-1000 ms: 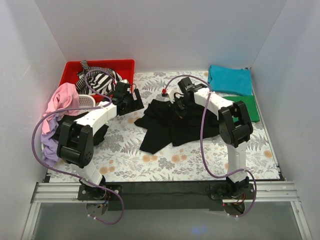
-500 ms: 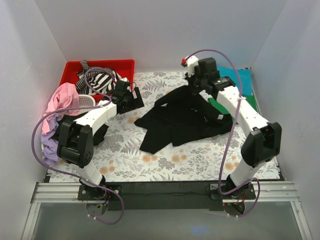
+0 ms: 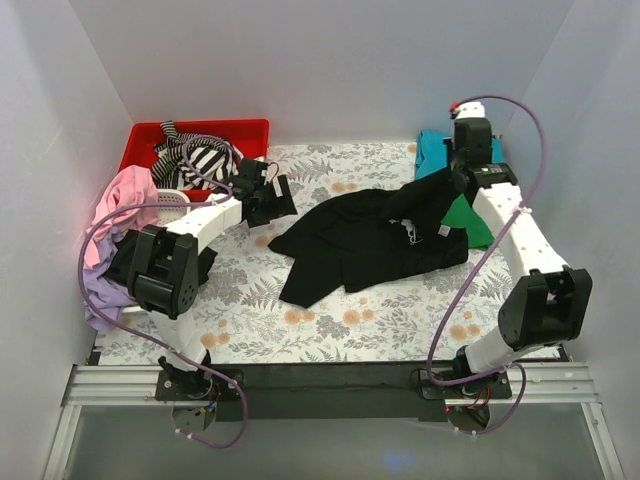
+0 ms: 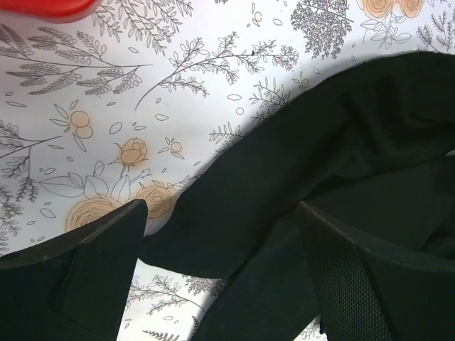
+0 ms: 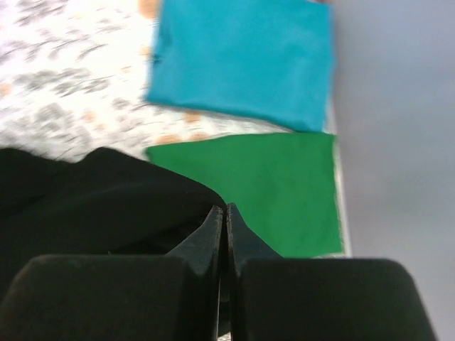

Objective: Fold and stack the t-shirts
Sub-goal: Flatten the tshirt out

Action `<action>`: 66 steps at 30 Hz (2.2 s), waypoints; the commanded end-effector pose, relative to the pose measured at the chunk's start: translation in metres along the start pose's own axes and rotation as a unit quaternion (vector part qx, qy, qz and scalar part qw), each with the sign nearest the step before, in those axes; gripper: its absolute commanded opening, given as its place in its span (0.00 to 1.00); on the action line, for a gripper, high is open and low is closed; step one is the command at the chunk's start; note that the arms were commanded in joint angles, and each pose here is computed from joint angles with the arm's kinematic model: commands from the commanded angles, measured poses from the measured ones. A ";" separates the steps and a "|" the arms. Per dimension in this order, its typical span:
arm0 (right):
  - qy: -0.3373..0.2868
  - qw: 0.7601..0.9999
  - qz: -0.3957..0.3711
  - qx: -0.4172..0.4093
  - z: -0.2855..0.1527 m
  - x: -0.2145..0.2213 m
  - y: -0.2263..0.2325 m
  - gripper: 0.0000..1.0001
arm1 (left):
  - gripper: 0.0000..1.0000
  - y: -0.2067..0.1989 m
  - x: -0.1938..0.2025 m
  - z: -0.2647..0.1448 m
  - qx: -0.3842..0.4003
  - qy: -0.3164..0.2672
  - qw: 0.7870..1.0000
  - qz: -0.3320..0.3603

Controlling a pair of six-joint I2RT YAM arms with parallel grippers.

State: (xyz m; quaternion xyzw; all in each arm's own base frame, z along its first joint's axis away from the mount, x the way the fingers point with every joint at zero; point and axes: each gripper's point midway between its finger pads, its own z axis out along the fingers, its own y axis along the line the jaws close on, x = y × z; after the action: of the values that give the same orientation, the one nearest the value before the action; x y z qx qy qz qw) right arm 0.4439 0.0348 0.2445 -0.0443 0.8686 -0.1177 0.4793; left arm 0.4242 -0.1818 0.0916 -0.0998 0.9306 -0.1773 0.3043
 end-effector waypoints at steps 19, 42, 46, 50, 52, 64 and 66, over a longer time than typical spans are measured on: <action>-0.110 0.989 0.100 0.008 -0.034 -0.044 -0.042 0.01 | 0.84 0.015 0.016 0.054 -0.030 0.047 0.998 -0.001; -0.098 0.990 0.102 -0.018 -0.023 -0.037 -0.028 0.01 | 0.45 0.029 0.099 0.028 -0.018 0.143 0.989 0.027; -0.099 0.990 0.100 -0.016 -0.023 -0.038 -0.030 0.01 | 0.00 0.025 0.095 0.031 -0.008 0.143 0.989 0.035; -0.102 0.990 0.096 -0.017 -0.026 -0.041 -0.032 0.01 | 0.00 0.011 0.073 0.025 0.007 0.117 0.992 0.047; -0.104 0.990 0.095 -0.017 -0.030 -0.043 -0.034 0.01 | 0.00 0.001 0.053 0.013 0.011 0.092 0.994 0.058; -0.163 0.980 0.098 -0.051 -0.109 -0.080 -0.048 0.01 | 0.00 -0.074 -0.126 -0.181 0.069 -0.176 0.975 0.120; -0.175 0.978 0.100 -0.050 -0.128 -0.085 -0.053 0.01 | 0.00 -0.079 -0.148 -0.227 0.065 -0.231 0.963 0.125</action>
State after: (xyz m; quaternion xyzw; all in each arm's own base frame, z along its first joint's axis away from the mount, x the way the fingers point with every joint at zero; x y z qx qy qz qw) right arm 0.4043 0.0235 0.3222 -0.0010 0.8246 -0.0251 0.5652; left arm 0.4355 -0.1839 0.2941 -0.0002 0.8637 -0.2054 0.4603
